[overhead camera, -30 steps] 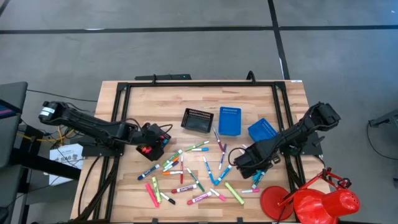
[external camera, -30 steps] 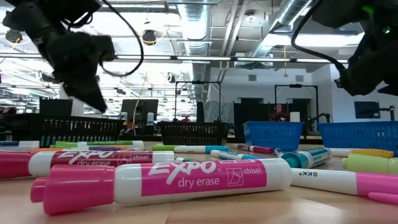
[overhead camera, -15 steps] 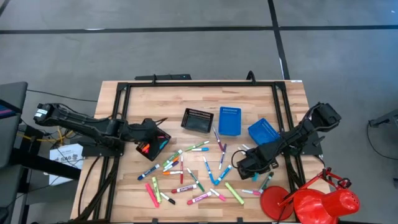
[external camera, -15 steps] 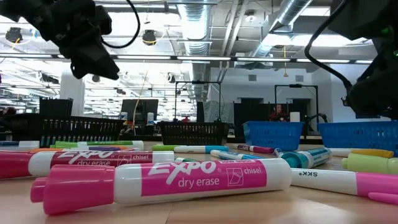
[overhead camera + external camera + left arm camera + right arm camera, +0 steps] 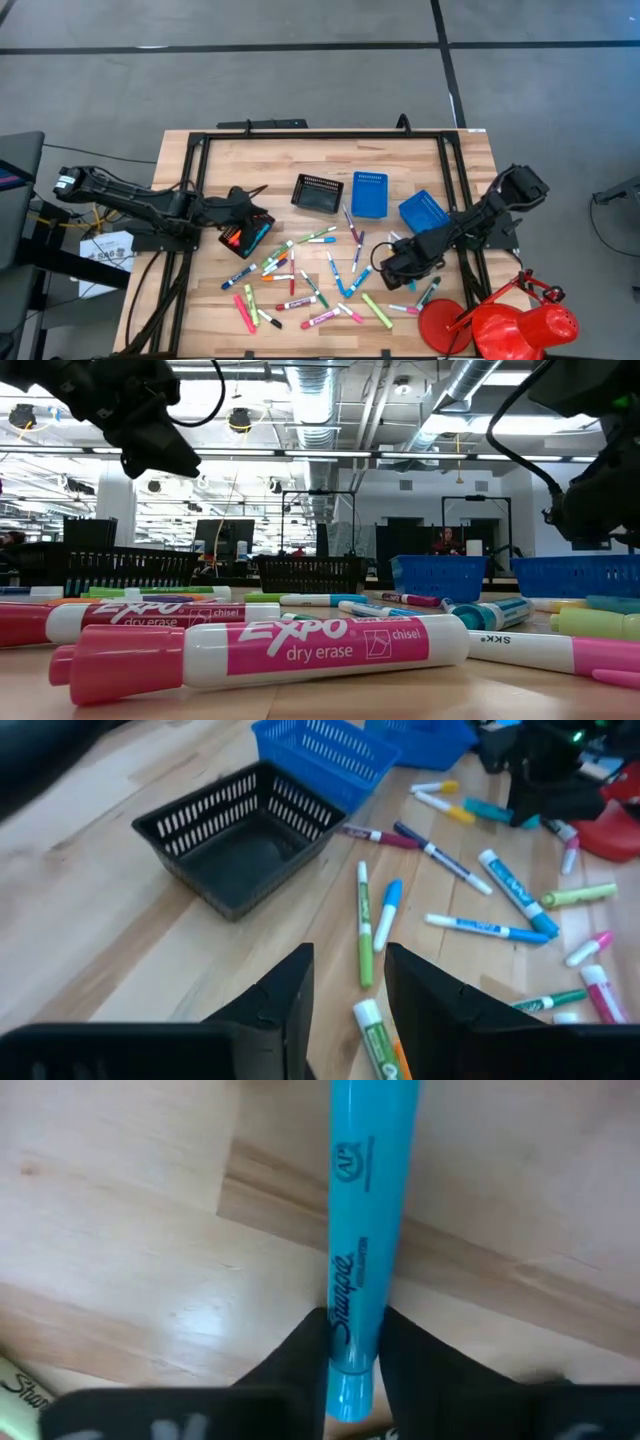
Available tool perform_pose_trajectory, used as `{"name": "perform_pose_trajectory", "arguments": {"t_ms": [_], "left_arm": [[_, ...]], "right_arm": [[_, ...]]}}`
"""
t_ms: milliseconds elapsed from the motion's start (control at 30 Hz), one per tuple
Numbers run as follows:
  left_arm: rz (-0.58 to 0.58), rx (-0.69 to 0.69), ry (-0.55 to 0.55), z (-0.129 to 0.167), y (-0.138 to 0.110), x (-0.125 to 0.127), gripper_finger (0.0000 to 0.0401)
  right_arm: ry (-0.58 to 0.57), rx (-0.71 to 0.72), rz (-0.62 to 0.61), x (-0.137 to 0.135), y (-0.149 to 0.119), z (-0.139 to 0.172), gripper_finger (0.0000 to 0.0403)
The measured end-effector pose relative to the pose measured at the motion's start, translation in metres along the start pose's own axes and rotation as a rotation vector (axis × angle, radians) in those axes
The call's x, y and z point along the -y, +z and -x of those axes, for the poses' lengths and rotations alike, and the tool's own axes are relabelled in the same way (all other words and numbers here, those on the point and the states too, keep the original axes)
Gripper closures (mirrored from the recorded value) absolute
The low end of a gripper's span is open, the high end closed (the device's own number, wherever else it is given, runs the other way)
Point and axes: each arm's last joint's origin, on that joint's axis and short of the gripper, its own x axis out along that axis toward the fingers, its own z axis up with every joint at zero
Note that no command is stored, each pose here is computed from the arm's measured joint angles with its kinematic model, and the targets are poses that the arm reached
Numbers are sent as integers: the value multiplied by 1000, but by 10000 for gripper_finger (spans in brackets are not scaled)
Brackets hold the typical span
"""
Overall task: Pick & Place Markers
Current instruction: Put the blue highlighter into the left black bin
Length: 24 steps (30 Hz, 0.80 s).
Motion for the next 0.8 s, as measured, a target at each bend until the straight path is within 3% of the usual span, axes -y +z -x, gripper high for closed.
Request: {"name": "perform_pose_trajectory", "arguments": {"t_ms": [133, 333, 567, 800], "left_arm": [[8, 19, -9, 0, 2, 1, 281], [-20, 61, -28, 0, 6, 3, 281], [-126, 155, -56, 1, 15, 7, 281], [-181, 188, -80, -3, 18, 11, 281]], "right_arm": [[75, 22, 55, -16, -2, 11, 351], [160, 158, 185, -37, 2, 34, 327], [295, 600, 398, -64, 37, 60, 341], [426, 1054, 714, -99, 77, 83, 333]]}}
